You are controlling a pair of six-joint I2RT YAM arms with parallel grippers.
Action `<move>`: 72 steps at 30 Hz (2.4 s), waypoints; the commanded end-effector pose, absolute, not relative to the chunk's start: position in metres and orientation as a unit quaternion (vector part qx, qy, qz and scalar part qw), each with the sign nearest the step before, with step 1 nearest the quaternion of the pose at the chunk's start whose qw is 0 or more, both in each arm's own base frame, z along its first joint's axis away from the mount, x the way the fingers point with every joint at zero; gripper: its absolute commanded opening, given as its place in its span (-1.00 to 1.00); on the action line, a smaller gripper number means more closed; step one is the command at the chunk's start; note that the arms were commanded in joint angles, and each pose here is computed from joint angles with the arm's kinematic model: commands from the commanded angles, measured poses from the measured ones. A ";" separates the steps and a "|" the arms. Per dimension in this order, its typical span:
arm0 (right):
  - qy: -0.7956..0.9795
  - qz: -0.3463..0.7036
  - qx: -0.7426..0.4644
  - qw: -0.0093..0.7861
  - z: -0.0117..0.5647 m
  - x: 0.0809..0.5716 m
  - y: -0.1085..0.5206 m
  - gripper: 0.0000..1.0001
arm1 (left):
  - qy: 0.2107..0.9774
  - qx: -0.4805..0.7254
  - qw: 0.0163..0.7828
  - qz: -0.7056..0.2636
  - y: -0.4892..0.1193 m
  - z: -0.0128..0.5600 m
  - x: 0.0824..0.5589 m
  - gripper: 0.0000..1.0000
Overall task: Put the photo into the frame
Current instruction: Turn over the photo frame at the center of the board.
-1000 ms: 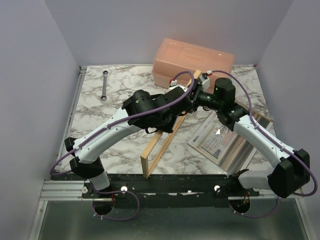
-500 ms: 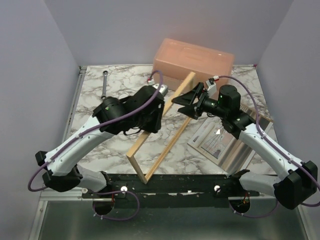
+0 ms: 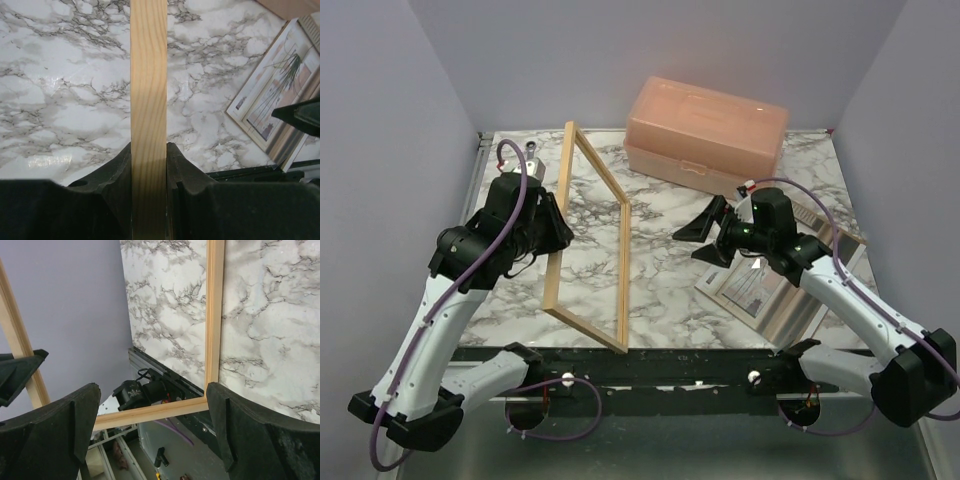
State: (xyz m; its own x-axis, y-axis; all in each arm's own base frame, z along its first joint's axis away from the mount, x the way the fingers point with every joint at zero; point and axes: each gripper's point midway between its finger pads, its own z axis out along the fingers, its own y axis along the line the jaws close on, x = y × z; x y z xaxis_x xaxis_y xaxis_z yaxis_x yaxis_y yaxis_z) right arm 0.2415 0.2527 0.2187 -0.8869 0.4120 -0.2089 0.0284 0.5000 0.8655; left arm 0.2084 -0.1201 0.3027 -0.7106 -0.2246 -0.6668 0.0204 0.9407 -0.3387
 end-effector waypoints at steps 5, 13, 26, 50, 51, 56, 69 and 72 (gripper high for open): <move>0.864 0.441 0.133 0.204 0.195 0.231 0.236 0.91 | 0.900 -0.064 0.362 -0.234 -0.126 0.280 0.223 -1.00; 0.883 0.399 0.131 0.211 0.175 0.226 0.222 0.93 | 0.910 -0.054 0.343 -0.227 -0.115 0.251 0.232 -1.00; 0.911 0.324 0.124 0.222 0.146 0.219 0.197 0.94 | 0.938 -0.087 0.285 -0.176 -0.097 0.168 0.241 -1.00; 0.934 0.262 0.130 0.205 0.102 0.216 0.179 0.94 | 0.983 -0.045 0.178 -0.007 -0.055 0.082 0.269 -1.00; 0.935 0.260 0.130 0.204 0.101 0.215 0.179 0.94 | 0.984 -0.044 0.174 -0.003 -0.054 0.081 0.271 -1.00; 0.936 0.253 0.131 0.205 0.097 0.216 0.177 0.94 | 0.988 -0.043 0.151 0.011 -0.052 0.070 0.274 -1.00; 0.941 0.236 0.133 0.204 0.088 0.220 0.174 0.94 | 0.997 -0.039 0.061 0.040 -0.047 0.033 0.261 -1.00; 0.941 0.235 0.134 0.203 0.087 0.220 0.174 0.94 | 0.997 -0.040 0.042 0.054 -0.044 0.026 0.256 -1.00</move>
